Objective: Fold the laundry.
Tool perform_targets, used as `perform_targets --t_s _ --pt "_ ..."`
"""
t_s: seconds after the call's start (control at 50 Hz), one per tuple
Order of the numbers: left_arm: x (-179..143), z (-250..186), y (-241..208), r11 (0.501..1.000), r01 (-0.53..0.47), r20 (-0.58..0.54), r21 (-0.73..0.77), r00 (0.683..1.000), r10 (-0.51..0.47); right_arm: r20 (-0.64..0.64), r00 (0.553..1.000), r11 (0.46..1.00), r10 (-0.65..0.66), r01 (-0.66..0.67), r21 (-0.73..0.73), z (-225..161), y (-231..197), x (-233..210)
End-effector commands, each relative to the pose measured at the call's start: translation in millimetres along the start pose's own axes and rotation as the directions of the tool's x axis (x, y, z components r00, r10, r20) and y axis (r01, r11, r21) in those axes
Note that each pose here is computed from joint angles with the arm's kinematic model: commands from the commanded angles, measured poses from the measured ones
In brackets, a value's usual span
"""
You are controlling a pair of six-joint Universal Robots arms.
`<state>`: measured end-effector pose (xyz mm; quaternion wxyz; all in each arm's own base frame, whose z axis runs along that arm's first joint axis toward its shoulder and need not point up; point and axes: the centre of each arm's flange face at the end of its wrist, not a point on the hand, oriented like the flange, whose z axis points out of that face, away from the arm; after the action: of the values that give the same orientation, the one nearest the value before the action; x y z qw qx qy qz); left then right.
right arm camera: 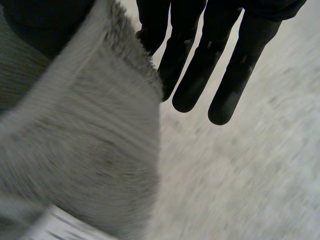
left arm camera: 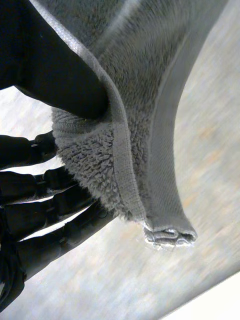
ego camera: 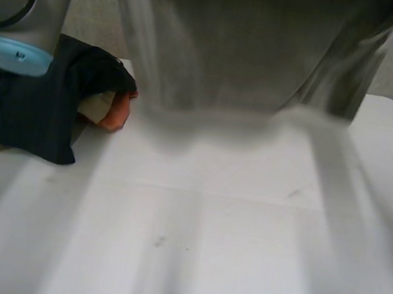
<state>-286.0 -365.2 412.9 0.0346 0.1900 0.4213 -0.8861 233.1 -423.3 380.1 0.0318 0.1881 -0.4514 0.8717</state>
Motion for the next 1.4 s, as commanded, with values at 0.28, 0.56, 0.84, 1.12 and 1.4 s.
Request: perform_targets --t_s 0.28,0.56,0.84,1.12,1.4 --pt "72 -120 133 0.853 -0.062 -0.251 -0.518 0.964 -0.083 0.367 0.924 0.847 0.11 0.106 -0.522 -113 112 -67" --pt "104 -178 180 0.714 -0.211 -0.384 -0.668 0.919 -0.089 0.385 0.913 0.674 0.137 0.199 -0.711 -179 180 -85" --pt "81 -188 166 0.685 -0.224 -0.41 -0.693 0.904 -0.119 0.125 0.972 0.574 0.201 -0.014 -0.818 -181 167 -44" --pt "62 -212 174 0.678 -0.256 -0.486 -0.689 0.857 -0.171 0.115 0.933 0.506 0.342 -0.08 -0.859 -185 165 -47" --pt "76 -211 197 0.673 -0.285 -0.517 -0.683 0.839 -0.17 0.146 0.93 0.5 0.338 -0.046 -0.865 -188 158 -50"
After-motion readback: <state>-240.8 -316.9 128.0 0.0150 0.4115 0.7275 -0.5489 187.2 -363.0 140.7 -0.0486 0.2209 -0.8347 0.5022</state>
